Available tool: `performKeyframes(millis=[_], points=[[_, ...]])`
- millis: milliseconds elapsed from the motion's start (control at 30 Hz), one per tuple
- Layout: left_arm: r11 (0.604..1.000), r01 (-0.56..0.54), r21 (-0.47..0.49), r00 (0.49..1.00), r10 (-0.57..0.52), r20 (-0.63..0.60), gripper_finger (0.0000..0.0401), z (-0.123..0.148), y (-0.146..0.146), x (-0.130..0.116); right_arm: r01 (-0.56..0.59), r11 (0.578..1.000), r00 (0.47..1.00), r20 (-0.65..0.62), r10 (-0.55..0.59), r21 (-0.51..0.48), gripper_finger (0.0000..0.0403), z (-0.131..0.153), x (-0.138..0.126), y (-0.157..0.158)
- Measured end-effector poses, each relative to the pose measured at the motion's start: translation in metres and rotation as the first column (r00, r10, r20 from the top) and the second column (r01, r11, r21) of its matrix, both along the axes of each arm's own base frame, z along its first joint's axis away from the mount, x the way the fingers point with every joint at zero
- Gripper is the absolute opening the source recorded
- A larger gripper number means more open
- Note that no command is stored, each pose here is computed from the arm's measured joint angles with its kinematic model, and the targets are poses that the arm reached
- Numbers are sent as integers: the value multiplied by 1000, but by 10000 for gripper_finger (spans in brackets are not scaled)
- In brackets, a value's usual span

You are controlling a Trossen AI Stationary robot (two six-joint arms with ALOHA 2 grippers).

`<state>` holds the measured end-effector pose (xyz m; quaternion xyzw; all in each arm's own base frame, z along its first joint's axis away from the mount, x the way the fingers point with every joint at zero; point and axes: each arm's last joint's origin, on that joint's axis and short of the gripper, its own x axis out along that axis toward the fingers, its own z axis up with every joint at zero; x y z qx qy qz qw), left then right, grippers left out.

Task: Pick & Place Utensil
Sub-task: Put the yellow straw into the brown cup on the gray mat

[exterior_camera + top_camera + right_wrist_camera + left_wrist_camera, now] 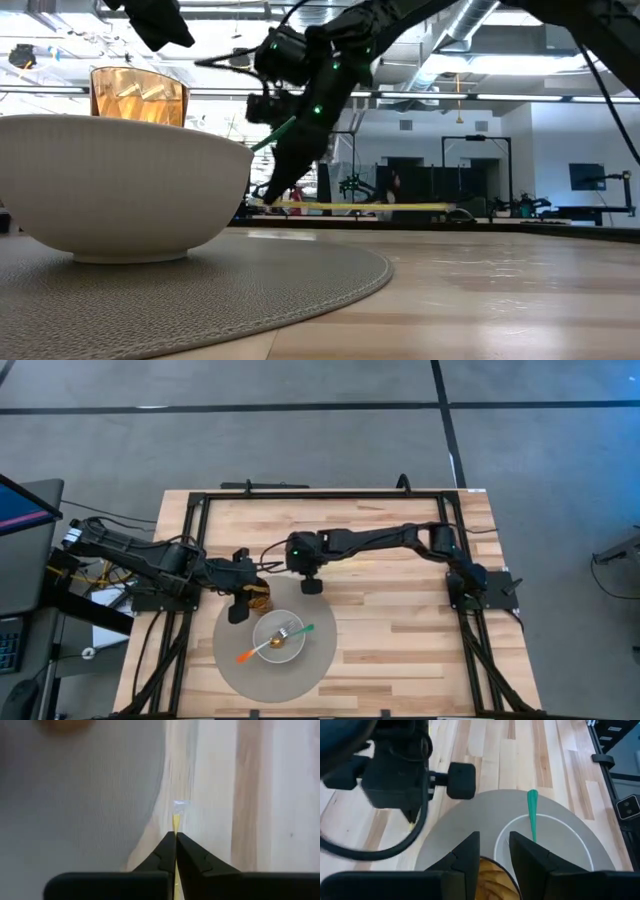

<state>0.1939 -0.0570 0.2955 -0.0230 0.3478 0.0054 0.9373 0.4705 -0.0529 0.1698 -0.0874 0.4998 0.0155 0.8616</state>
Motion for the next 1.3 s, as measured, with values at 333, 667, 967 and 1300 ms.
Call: performKeyframes(millis=[333, 667, 967, 1300], points=[[998, 23, 58, 997, -27, 75, 106, 5, -1, 4, 205, 978, 976, 89, -201, -43, 1, 91, -37, 4], [994, -60, 89, 956, 31, 293, 107, 40, 15, -35, 14, 999, 730, 683, 21, -46, 0, 233, -75, 44], [981, -136, 138, 862, 49, 504, 109, 64, 40, -102, -352, 923, 332, 902, 276, -153, 0, 268, -69, 72], [981, -136, 136, 859, 49, 510, 107, 38, 43, -111, -441, 884, 76, 975, 209, -156, 0, 195, 5, 66]])
